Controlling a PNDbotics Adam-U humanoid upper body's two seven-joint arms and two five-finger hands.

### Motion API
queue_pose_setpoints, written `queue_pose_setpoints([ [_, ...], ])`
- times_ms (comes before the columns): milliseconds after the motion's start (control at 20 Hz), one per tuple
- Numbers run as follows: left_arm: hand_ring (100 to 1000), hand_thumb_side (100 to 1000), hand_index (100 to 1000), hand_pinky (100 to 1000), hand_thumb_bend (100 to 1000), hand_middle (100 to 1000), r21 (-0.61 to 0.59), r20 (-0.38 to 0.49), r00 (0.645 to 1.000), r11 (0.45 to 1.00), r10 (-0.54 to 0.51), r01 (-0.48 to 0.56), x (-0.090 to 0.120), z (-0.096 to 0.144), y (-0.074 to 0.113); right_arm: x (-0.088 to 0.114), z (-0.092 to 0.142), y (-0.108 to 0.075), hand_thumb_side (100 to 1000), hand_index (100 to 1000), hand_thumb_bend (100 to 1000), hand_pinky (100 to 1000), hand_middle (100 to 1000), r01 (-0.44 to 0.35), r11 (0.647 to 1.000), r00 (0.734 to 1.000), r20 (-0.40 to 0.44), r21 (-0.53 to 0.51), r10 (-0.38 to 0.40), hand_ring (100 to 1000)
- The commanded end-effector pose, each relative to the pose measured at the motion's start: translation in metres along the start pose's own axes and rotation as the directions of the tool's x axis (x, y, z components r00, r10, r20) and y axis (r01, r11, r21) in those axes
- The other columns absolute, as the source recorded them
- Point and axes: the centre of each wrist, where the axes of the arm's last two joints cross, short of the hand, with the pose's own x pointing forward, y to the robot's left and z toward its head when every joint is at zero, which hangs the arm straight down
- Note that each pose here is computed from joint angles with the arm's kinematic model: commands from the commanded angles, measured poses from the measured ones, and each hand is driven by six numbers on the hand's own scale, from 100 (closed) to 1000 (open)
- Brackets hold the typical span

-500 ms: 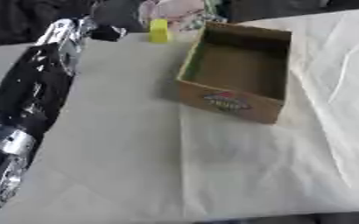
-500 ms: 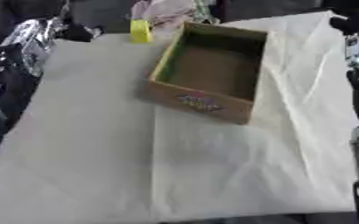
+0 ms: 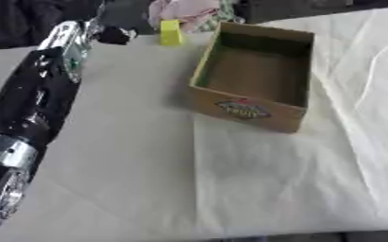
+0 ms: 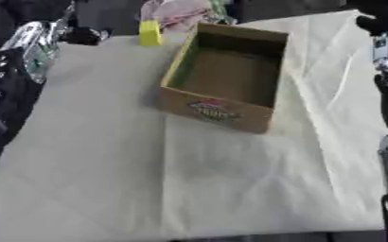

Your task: Pick up objects on the table and place them in the box.

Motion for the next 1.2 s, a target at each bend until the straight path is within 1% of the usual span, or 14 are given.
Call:
queue_pose_setpoints([
  [50,908,571,905,781,445,879,0.054,-0.017,1.0,0.998,-0.023,0.023,-0.007,-0.004,0.023,0.006,-0.006,0.001,501,910,100,829,701,0.003,1.0,1.0,0.03,0.015,-0.003,815],
  [250,909,580,903,779,453,879,0.069,-0.048,0.999,0.997,-0.025,0.028,-0.013,-0.006,0.033,0.008,-0.01,0.003,500,910,100,829,701,0.009,1.0,0.999,0.047,0.03,-0.01,815],
  [400,919,589,902,771,465,881,0.087,-0.08,0.997,0.996,0.006,0.001,-0.02,-0.008,0.043,0.011,-0.013,0.006,500,910,100,829,700,0.017,0.999,0.998,0.063,0.046,-0.02,816],
  [800,912,579,897,768,456,875,0.148,-0.17,0.985,0.989,0.024,0.001,-0.047,-0.012,0.069,0.014,-0.017,0.009,503,910,100,831,694,0.011,0.997,0.996,0.086,0.077,-0.018,818],
  [1000,906,566,897,778,463,873,0.179,-0.178,0.984,0.984,0.016,0.016,-0.051,-0.012,0.08,0.016,-0.018,0.01,505,909,100,832,690,0.005,0.997,0.995,0.095,0.08,-0.012,818],
  [1200,901,516,893,788,421,870,0.189,-0.157,0.988,0.981,-0.004,0.034,-0.05,-0.012,0.094,0.018,-0.02,0.011,508,909,100,834,687,-0.002,0.996,0.994,0.109,0.09,-0.008,819],
])
